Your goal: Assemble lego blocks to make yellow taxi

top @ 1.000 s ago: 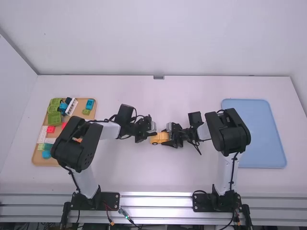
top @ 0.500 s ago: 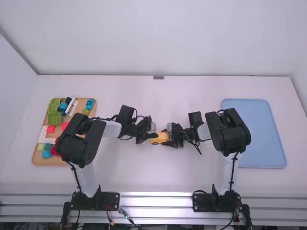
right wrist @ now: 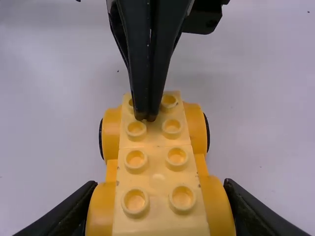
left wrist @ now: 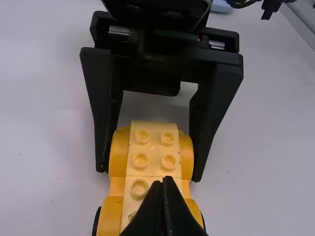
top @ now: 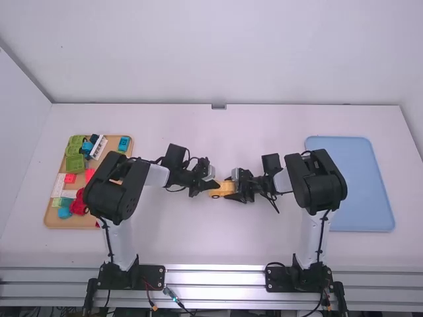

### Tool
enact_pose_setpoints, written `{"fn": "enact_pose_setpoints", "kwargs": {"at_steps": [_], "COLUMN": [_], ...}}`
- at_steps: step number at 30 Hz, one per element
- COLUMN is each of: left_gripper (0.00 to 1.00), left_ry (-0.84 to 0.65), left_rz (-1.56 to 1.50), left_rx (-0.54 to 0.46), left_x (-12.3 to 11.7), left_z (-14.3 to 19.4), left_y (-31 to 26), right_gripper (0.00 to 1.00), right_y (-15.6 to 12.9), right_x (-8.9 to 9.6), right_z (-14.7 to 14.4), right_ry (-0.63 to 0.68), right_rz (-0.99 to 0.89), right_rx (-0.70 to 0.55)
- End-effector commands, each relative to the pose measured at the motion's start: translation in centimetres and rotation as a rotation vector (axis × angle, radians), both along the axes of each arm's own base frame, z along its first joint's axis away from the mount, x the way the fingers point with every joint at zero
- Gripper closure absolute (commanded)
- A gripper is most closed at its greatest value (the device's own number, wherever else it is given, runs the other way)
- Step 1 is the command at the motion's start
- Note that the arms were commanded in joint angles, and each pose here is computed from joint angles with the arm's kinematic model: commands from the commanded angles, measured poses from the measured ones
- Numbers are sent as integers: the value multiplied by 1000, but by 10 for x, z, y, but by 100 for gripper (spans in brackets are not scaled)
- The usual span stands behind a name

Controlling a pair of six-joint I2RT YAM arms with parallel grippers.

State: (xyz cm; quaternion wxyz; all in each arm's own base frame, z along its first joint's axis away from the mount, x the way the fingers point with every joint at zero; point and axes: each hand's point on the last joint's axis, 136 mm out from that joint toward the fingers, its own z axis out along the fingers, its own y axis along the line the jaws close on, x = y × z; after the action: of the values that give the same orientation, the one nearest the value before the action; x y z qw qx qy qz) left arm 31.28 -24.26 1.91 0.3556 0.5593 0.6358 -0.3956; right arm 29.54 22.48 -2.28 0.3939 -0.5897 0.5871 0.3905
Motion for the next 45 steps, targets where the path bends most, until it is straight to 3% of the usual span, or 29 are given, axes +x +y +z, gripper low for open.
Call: {"fn": "enact_pose_setpoints", "kwargs": {"at_steps": [1,3,7,8,9,10,13,14,15,20,23,25,28,35,45], "left_gripper": [98,98,96,87,87,69,66,52,0,1,1,1,1,1,1], "left_ry": [49,22,-111,-139,-139,-189,-248,-275,-293,-253,-182,-137,-80,101,282], "left_rz": [103,112,138,153,153,181,221,251,280,468,678,781,867,1061,1241], "left_rx": [241,232,198,201,201,217,258,285,317,374,361,329,291,231,250], "left_x": [0,8,37,43,43,52,62,69,75,97,119,129,135,146,141], "left_z": [-55,-41,24,36,36,56,74,80,82,87,94,102,109,117,120], "left_y": [25,25,19,21,21,24,28,32,37,55,76,93,110,158,220], "right_gripper": [52,52,52,52,52,52,51,51,49,42,29,12,3,1,1], "right_y": [6,6,6,6,6,7,8,8,8,7,6,6,7,-2,-30], "right_x": [-3,-3,-3,-3,-3,-2,3,5,7,11,15,17,21,29,26], "right_z": [-5,-5,-5,-5,-5,-5,-2,-1,0,-3,-6,-5,-5,-8,23], "right_ry": [35,36,35,33,33,31,42,46,35,34,50,67,83,118,135], "right_rz": [9,9,9,9,9,6,-13,-22,-23,-38,-53,-53,-57,-103,-127], "right_rx": [-7,-7,-7,-6,-6,-5,4,7,8,-15,-45,-51,-62,-188,-418]}}
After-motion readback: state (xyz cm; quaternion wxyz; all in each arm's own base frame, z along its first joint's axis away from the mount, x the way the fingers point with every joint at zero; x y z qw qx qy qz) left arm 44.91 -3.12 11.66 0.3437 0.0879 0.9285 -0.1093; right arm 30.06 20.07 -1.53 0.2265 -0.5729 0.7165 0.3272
